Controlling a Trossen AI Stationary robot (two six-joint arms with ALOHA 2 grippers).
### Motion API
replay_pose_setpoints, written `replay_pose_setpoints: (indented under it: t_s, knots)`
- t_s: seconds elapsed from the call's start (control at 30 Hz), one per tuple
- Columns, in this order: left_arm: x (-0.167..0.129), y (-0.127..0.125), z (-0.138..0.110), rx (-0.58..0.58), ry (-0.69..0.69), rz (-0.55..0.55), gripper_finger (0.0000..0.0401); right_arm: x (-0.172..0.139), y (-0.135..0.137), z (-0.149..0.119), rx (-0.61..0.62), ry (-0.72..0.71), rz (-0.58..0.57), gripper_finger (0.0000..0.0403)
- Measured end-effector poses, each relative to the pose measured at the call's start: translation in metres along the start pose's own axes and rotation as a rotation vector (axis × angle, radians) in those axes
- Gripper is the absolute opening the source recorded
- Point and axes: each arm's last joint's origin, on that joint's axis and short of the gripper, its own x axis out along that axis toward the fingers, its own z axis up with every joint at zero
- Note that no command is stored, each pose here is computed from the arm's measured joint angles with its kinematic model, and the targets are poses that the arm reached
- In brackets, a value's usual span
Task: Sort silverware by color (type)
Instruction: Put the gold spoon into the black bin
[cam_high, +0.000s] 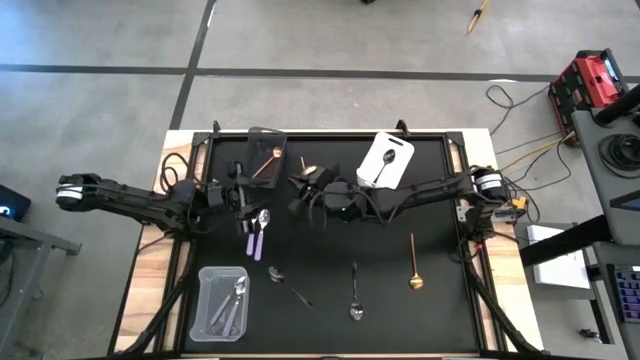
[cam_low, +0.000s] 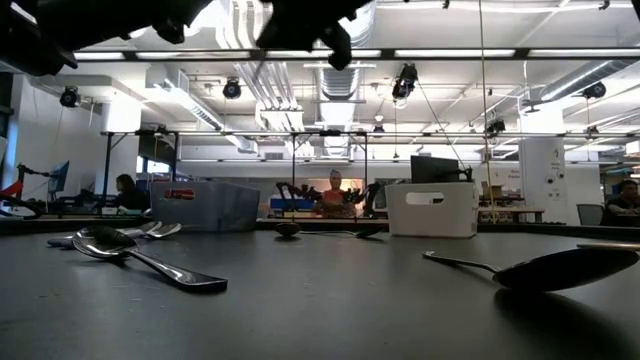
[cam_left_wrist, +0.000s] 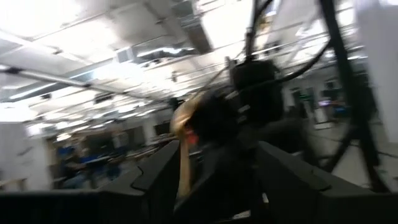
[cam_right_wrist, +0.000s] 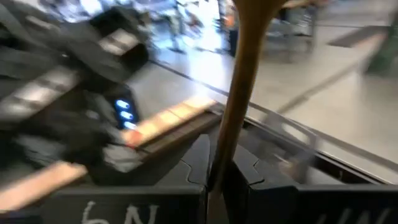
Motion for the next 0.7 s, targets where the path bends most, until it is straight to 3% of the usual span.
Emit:
replay_pose_setpoints:
  t_s: [0.1, 0.7]
  knots:
    - [0.001, -0.001, -0.003, 0.024, 0.010, -0.011, 0.0191, 0.000, -0.004, -0.007, -0.048, 0.051, -0.061, 0.0011]
    - [0.036, -0.009, -0.033, 0.060, 0.168, -0.037, 0.0180, 0.005, 0.007, -0.051, -0.119, 0.186, -0.071, 0.0012]
